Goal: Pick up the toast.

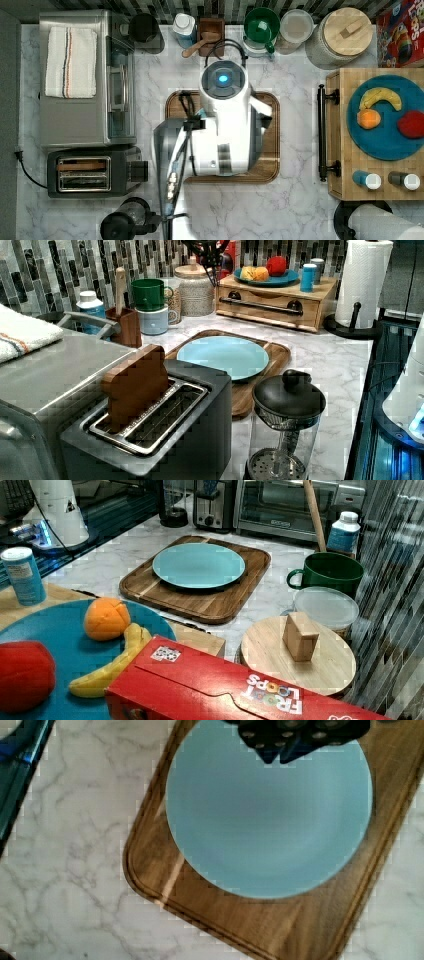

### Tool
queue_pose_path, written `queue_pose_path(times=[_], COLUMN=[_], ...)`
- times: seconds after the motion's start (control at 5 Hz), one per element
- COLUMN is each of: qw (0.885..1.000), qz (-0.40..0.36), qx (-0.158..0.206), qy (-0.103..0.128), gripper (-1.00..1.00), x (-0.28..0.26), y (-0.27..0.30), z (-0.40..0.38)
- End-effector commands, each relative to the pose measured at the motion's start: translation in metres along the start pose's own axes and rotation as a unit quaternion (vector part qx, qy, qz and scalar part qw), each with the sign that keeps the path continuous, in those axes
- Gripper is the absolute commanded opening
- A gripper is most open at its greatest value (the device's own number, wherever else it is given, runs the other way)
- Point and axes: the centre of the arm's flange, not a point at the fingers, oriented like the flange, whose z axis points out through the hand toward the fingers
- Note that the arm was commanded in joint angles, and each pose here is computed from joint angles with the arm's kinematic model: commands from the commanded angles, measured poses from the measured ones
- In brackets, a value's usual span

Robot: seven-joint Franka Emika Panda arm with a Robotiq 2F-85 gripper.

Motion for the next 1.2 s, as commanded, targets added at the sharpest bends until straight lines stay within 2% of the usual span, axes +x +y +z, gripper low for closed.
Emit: queue_pose_path(times=[0.2,0.4,0.8,1.0,1.2], qw=[0.994,0.992,0.99,0.987,0.984], qz=[0.055,0.074,0.103,0.118,0.13], qx=[0.098,0.102,0.096,0.101,0.109], qy=[0.009,0.005,-0.021,-0.036,-0.055], gripper=[-1.0,-1.0,-1.0,1.0,1.0], x=[-0.118,-0.145,-0.205,-0.233,-0.258], y=[-0.024,-0.029,-0.032,-0.033,-0.029], z=[-0.083,-0.089,-0.105,-0.117,-0.123])
